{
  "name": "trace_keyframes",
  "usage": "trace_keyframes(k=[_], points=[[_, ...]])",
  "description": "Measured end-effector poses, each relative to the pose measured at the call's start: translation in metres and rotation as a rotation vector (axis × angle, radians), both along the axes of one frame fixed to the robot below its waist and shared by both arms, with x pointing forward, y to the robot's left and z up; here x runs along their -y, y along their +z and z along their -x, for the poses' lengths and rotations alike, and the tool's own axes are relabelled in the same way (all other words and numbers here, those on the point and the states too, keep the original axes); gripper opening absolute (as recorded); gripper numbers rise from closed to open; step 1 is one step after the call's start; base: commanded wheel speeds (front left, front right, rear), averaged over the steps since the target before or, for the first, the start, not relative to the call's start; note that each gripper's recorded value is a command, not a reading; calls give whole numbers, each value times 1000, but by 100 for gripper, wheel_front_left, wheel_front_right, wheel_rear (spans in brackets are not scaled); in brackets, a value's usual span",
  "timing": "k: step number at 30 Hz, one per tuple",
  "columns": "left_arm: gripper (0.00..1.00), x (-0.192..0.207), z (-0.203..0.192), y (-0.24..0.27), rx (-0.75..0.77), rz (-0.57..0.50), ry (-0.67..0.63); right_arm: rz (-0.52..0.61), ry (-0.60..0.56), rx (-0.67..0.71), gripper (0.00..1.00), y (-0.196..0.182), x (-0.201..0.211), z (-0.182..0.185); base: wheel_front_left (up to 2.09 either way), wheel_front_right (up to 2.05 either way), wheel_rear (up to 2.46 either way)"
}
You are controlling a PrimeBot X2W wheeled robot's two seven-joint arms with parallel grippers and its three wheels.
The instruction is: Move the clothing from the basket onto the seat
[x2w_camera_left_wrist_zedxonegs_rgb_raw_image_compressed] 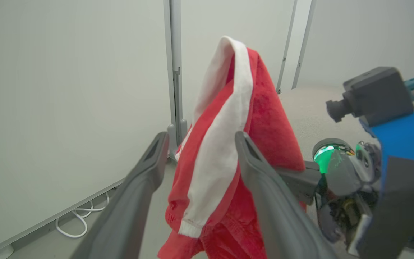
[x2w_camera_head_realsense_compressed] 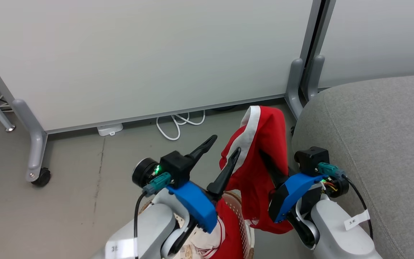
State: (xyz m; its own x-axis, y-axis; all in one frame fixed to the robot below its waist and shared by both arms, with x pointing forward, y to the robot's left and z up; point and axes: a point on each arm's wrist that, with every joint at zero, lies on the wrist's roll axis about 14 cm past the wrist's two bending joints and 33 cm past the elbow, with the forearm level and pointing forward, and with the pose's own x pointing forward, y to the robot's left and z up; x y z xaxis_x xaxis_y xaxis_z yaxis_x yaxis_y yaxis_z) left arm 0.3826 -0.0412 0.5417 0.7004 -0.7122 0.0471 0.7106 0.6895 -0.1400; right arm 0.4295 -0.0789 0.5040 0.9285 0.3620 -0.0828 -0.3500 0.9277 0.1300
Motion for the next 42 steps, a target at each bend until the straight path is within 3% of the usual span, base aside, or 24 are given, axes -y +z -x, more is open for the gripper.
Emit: trace_keyframes(k=[17, 23, 33, 42], points=[[100, -75, 24, -35, -17, 52, 201, 31, -19, 12, 0, 0, 7, -8, 0, 0, 0], [100, -83, 27, -37, -14, 53, 244, 37, -22, 9, 0, 0, 8, -6, 0, 0, 0], [100, -71, 29, -37, -16, 63, 209, 31, -52, 7, 0, 0, 19, -1, 0, 0, 0], [100, -38, 26, -38, -22, 63, 93, 31, -152, 1, 0, -2, 58, 7, 0, 0, 0]])
